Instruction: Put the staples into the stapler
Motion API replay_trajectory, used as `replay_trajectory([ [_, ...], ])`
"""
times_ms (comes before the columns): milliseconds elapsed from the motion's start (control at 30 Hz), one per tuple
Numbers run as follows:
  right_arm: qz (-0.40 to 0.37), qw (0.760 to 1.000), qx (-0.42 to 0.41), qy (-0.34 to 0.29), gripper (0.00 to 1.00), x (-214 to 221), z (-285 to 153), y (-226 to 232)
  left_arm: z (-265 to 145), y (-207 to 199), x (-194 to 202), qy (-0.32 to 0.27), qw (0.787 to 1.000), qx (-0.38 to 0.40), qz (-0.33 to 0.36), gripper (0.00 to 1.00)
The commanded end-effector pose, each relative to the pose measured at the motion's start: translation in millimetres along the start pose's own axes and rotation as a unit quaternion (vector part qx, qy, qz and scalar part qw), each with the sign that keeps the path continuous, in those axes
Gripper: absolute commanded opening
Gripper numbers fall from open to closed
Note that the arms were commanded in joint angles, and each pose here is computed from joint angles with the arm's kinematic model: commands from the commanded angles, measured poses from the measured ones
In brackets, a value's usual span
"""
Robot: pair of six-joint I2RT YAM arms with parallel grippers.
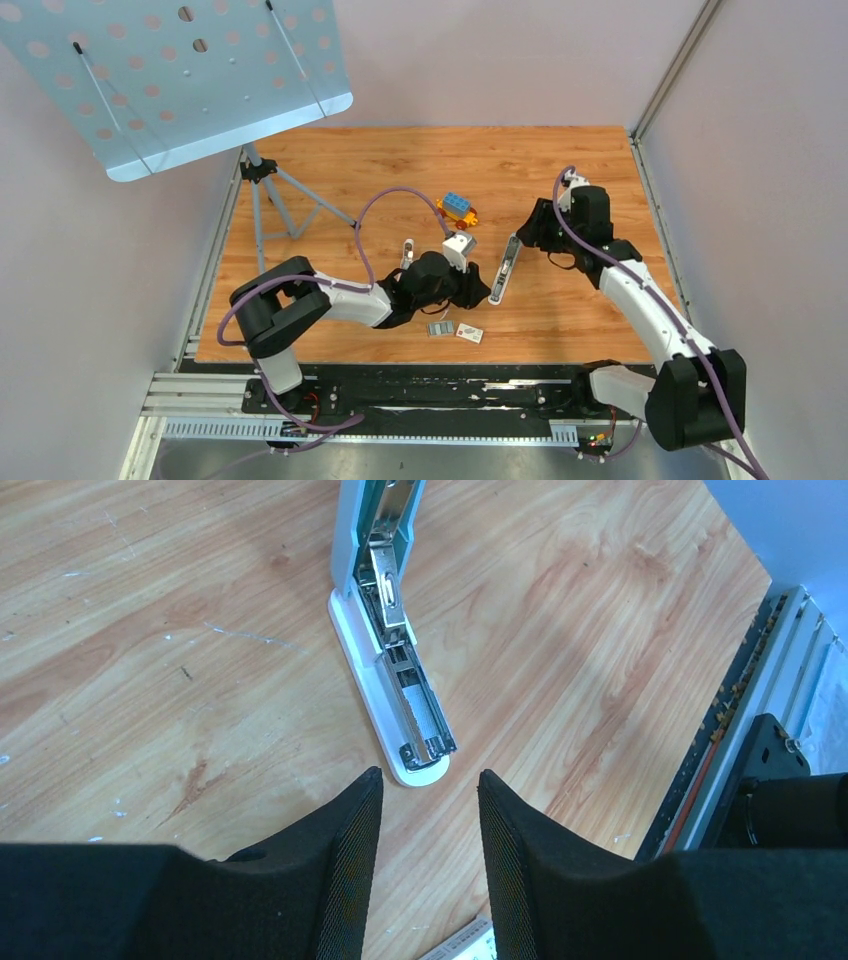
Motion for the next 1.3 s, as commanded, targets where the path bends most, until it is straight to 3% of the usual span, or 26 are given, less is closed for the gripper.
replay_trajectory([
  [0, -0.005, 1.000, -0.025, 0.009, 0.48, -18, 7, 4, 11, -13, -10, -0.021, 0.999, 0.026, -0.002, 0.42],
  [300, -0.012, 0.998, -0.045, 0.053, 0.52, -22, 30, 1, 19, -11, 2, -0.009, 0.999, 0.031, 0.004, 0.41],
  [500, -0.012, 0.996, -0.052, 0.073, 0.43, -16, 37, -2, 23, -6, 10, 0.001, 1.000, 0.026, 0.007, 0.40],
  [700, -0.013, 0.994, -0.058, 0.091, 0.44, -5, 40, -5, 25, -3, 16, 0.007, 1.000, 0.022, 0.011, 0.39],
  [900, -0.018, 0.993, -0.059, 0.101, 0.37, 3, 38, -7, 29, -1, 19, 0.011, 1.000, 0.020, 0.010, 0.37],
  [1267, -0.022, 0.990, -0.071, 0.121, 0.33, 21, 29, -6, 33, 1, 23, 0.017, 1.000, 0.016, 0.011, 0.35],
])
Point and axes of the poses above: each gripper's point midway between its finger pads, its own z axis out along the fingers, its own y axis along the line the jaws close on, x = y × z, the point moved 1 cm from there along -z, back along the fingers, and after that the axes turned 2 degrees about z, right-handed, at the moved point
